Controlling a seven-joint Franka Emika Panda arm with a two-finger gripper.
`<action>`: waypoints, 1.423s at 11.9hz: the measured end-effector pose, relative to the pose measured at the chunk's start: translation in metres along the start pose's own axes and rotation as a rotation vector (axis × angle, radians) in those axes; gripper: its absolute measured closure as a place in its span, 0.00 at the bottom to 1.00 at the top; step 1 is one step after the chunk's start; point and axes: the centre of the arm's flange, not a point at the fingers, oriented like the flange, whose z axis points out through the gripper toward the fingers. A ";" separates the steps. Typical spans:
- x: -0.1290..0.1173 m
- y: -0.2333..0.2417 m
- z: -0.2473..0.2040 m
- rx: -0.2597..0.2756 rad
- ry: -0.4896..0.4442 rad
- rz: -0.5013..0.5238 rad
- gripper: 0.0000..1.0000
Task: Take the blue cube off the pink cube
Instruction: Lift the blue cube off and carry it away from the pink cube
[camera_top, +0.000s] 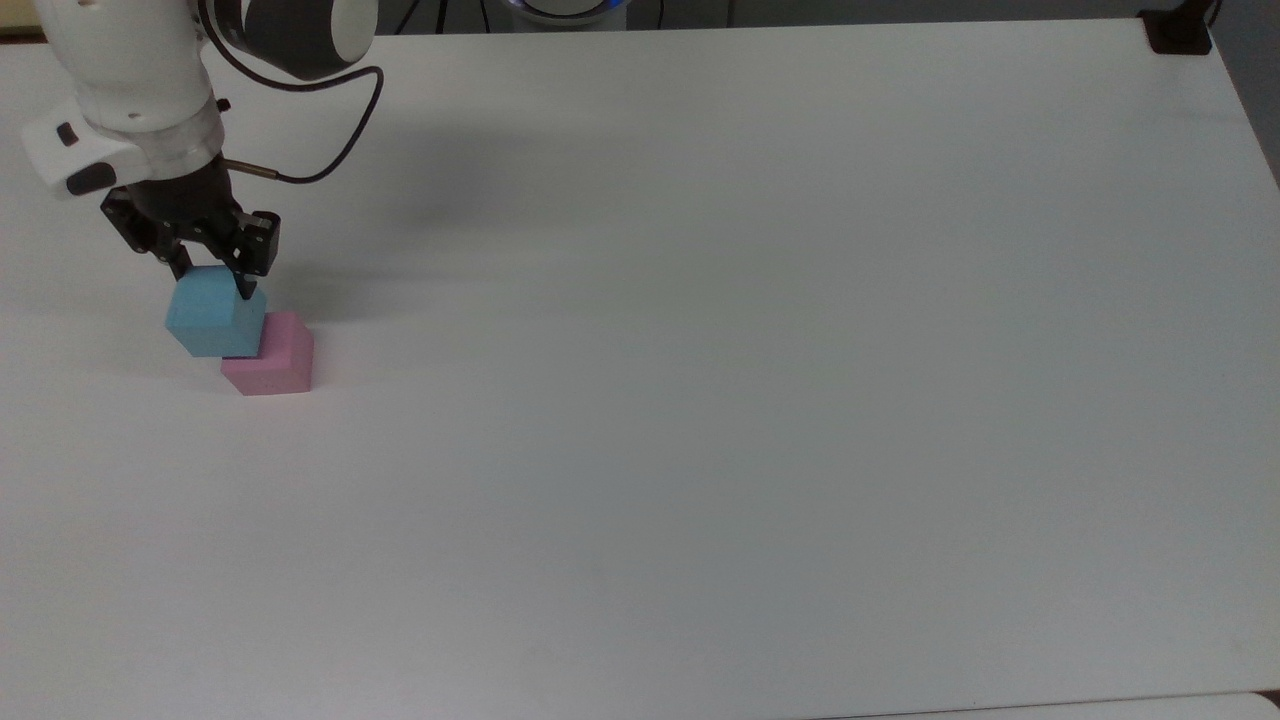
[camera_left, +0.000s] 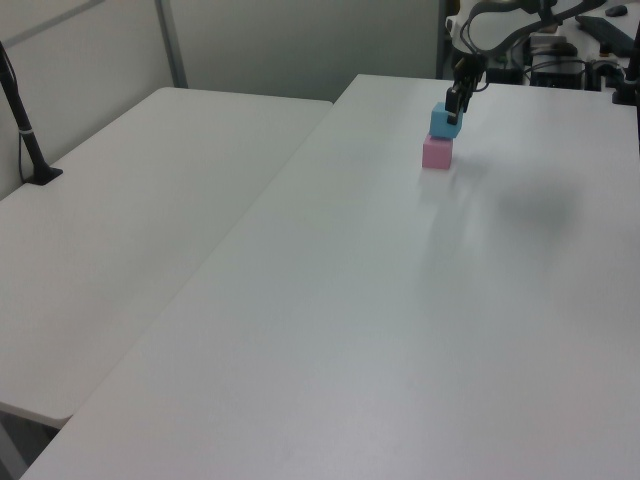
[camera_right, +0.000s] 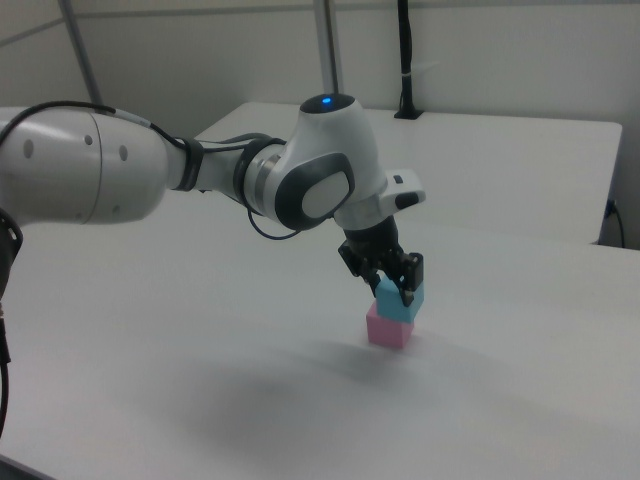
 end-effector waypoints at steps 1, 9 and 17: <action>0.000 0.004 -0.007 -0.003 0.011 -0.005 0.44; -0.088 0.175 -0.018 -0.017 -0.080 -0.160 0.48; -0.155 0.236 0.059 -0.076 -0.056 -0.155 0.48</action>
